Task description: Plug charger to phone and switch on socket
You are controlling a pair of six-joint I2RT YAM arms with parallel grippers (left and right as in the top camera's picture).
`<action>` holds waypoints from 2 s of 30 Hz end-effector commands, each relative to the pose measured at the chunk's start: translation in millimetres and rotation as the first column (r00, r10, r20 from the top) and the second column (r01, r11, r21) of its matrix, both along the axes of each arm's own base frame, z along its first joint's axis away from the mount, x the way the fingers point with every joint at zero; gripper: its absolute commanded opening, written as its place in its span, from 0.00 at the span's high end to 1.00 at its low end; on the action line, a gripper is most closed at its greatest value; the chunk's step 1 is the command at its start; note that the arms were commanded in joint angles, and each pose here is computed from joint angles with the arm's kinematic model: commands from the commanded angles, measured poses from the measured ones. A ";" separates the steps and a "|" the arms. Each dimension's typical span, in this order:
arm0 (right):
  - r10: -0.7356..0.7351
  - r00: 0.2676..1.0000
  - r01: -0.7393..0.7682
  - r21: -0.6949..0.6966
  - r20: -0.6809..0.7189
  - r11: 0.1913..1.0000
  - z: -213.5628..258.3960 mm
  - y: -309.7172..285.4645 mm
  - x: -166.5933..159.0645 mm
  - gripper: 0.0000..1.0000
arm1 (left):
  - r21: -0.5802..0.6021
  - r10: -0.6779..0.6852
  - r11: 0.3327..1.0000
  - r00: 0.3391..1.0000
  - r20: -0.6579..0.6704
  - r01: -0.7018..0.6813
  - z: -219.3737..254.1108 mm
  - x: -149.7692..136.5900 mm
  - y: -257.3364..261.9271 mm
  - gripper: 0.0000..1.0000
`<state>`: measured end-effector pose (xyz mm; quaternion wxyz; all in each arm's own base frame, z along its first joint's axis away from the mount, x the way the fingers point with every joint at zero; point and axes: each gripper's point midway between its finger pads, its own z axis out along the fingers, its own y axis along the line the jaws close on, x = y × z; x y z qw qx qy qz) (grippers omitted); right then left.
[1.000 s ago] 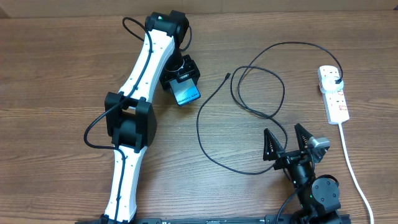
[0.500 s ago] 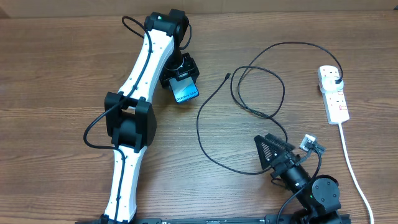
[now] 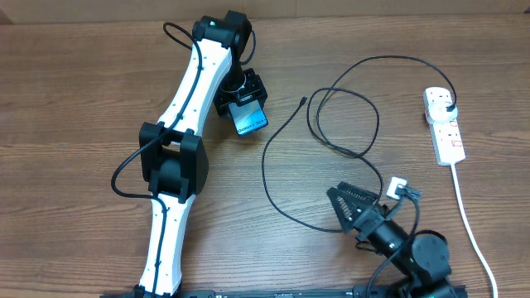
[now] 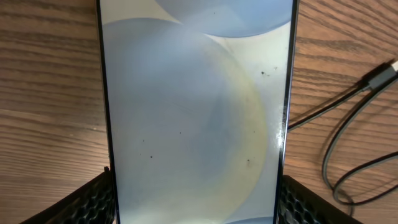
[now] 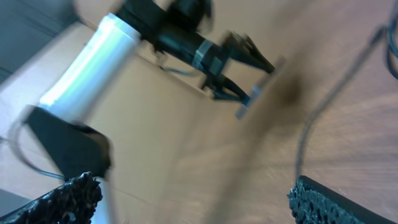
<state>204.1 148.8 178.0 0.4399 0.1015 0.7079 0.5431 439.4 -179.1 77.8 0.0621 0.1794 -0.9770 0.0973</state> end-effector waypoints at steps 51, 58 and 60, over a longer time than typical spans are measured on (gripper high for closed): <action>-0.220 0.933 0.104 -0.373 -0.284 0.922 -72.7 120.4 203.3 0.17 | -0.195 0.223 0.952 0.971 -0.085 -0.235 23.4 3.6 -45.9 0.96; -0.248 0.927 0.126 -0.389 -0.281 0.913 -78.8 119.1 210.1 0.20 | -0.232 0.210 0.945 0.972 -0.106 -0.230 26.8 0.1 -55.8 0.95; -0.258 0.926 0.137 -0.391 -0.276 0.910 -77.9 117.8 212.1 0.22 | -0.232 0.207 0.946 0.972 -0.107 -0.227 26.8 -0.8 -57.3 0.96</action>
